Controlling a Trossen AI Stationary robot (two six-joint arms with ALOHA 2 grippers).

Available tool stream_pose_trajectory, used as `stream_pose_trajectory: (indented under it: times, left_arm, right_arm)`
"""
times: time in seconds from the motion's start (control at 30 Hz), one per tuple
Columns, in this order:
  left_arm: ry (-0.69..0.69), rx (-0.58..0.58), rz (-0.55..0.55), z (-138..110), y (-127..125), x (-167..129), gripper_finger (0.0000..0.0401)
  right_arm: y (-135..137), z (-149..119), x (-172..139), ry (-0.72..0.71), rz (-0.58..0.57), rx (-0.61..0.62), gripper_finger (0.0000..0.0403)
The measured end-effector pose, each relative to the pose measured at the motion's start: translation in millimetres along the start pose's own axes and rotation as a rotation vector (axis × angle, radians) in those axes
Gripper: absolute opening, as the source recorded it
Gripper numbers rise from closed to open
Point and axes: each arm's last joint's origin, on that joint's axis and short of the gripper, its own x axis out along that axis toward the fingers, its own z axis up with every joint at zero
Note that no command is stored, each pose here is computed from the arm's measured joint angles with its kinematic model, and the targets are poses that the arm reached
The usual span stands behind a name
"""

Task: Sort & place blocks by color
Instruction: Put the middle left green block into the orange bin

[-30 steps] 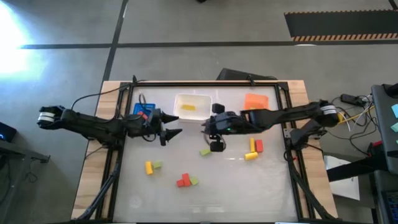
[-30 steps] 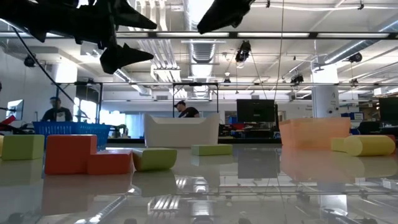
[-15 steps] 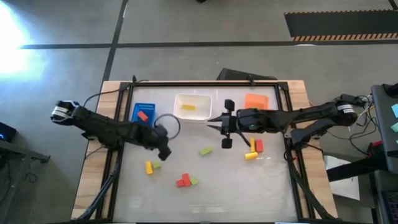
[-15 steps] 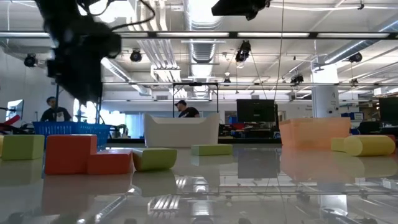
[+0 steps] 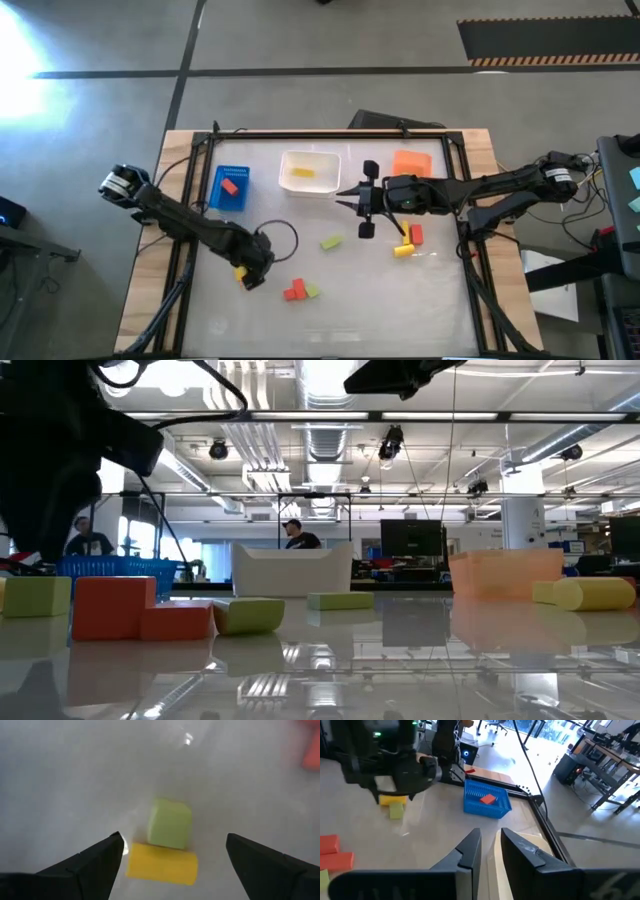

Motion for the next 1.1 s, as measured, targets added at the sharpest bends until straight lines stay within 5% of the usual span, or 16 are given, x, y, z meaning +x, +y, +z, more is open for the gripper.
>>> stream_pose_trajectory:
  times: [0.2,0.6,1.1]
  left_arm:
    - [0.009,0.132,0.084,-4.3,-2.1,15.0,0.0335]
    - [0.012,0.165,0.168,-1.4,-2.9,31.2,0.0323]
    - [-0.016,0.113,0.190,-0.9,-2.1,31.9,0.0119]
  right_arm:
    - [0.2,-0.1,0.0,0.001,0.001,0.012,0.0063]
    - [0.2,-0.2,0.1,0.002,0.001,0.012,0.0063]
    - [1.0,-2.5,0.7,0.010,0.003,0.005,0.0063]
